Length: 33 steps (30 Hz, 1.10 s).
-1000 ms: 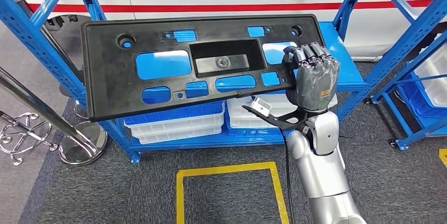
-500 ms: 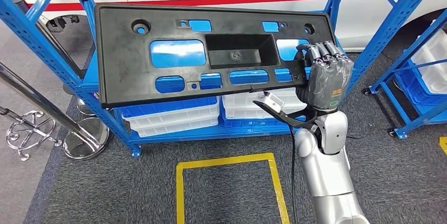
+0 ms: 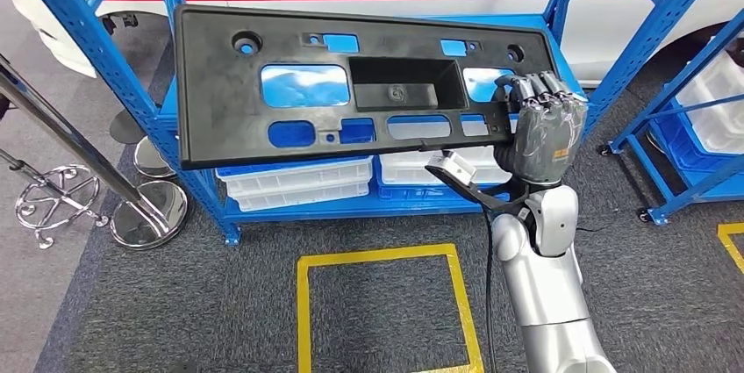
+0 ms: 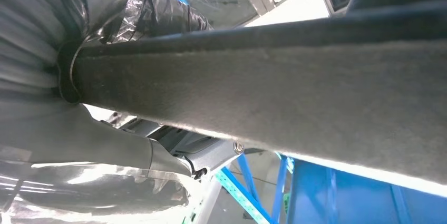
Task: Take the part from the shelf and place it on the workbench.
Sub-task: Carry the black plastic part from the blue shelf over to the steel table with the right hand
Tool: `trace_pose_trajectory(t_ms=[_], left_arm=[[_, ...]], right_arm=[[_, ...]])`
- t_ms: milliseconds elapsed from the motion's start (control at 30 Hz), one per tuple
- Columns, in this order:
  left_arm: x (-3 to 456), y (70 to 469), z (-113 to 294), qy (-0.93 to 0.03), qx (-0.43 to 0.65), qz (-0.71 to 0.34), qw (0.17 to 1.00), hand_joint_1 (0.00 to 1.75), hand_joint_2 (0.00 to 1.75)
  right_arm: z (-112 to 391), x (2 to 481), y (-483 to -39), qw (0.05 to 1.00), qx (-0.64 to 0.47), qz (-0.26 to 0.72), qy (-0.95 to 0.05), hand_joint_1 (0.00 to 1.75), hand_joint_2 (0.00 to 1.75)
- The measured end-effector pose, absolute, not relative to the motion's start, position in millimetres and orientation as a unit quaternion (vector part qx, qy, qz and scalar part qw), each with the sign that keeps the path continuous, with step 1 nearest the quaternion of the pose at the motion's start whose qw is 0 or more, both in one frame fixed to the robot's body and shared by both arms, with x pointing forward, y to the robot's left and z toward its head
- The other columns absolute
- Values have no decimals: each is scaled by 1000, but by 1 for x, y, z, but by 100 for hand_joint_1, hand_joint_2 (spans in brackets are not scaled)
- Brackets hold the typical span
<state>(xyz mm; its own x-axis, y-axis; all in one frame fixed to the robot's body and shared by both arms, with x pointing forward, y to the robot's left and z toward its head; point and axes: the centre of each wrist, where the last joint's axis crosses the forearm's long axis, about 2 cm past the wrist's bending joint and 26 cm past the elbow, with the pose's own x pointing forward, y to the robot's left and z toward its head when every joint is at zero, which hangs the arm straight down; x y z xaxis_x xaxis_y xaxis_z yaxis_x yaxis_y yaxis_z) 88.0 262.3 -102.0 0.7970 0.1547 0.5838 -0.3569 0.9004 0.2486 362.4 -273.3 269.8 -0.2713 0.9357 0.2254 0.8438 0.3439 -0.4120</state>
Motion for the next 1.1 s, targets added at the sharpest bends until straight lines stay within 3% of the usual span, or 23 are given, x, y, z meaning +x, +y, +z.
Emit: trace_pose_trajectory(t_ms=[1100], left_arm=[[80, 271, -104, -286, 188, 139, 929, 0, 175]], right_arm=[[254, 363, -289, 263, -539, 90, -795, 175, 175]])
